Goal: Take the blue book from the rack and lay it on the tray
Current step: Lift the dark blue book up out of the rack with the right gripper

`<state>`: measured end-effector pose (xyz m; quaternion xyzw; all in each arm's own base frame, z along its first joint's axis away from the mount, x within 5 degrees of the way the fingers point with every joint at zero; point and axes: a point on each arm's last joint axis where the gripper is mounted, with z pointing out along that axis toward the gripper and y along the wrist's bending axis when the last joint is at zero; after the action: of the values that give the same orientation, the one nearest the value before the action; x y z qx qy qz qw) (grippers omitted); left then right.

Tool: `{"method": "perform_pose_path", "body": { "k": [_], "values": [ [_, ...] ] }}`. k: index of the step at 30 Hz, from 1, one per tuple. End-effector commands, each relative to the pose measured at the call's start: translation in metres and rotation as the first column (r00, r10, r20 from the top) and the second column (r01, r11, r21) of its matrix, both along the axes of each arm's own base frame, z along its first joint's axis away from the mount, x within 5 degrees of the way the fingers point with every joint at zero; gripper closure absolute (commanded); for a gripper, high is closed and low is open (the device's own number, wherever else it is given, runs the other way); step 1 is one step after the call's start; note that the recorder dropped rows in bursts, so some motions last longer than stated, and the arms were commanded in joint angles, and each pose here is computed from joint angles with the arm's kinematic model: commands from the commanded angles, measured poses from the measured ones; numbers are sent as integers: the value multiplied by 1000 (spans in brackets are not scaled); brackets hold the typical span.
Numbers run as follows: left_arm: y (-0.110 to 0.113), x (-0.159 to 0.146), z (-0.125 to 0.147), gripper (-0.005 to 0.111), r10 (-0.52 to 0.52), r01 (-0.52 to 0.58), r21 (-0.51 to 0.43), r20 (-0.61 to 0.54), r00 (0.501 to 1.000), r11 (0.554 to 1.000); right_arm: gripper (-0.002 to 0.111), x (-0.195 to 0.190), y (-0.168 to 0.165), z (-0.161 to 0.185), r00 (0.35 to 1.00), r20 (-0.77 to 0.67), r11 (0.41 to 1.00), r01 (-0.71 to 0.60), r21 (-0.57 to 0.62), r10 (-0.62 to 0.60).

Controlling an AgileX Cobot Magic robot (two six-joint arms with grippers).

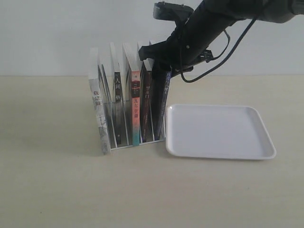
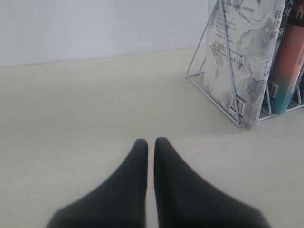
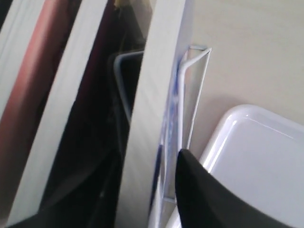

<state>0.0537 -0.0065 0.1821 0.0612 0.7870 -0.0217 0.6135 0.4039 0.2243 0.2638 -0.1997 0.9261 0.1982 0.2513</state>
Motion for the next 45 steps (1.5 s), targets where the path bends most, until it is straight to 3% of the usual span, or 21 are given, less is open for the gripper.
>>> {"method": "perform_pose_path", "body": {
  "k": [1, 3, 11, 15, 27, 33, 36, 45],
  "values": [
    [0, 0, 3, 102, 2, -2, -7, 21, 1000, 1000, 89, 4, 0, 8, 999, 34, 1000, 0, 3, 0],
    [0, 0, 3, 102, 2, -2, -7, 21, 1000, 1000, 109, 4, 3, 15, 999, 53, 1000, -9, 6, 9],
    [0, 0, 3, 102, 2, -2, -7, 21, 1000, 1000, 108, -3, 25, 57, 987, 159, 999, -39, 17, 36],
    [0, 0, 3, 102, 2, -2, -7, 21, 1000, 1000, 108, -10, 25, 76, 983, 181, 999, -27, -34, 33],
    [0, 0, 3, 102, 2, -2, -7, 21, 1000, 1000, 108, -31, 7, 112, 980, 199, 997, 6, -81, 11],
    [0, 0, 3, 102, 2, -2, -7, 21, 1000, 1000, 108, -64, -13, 161, 961, 275, 997, -19, -81, 41],
    [0, 0, 3, 102, 2, -2, -7, 21, 1000, 1000, 108, -84, -33, 181, 958, 285, 988, 4, -154, 40],
    [0, 0, 3, 102, 2, -2, -7, 21, 1000, 1000, 108, -111, -56, 212, 932, 361, 983, 51, -179, 17]
  ]
}}
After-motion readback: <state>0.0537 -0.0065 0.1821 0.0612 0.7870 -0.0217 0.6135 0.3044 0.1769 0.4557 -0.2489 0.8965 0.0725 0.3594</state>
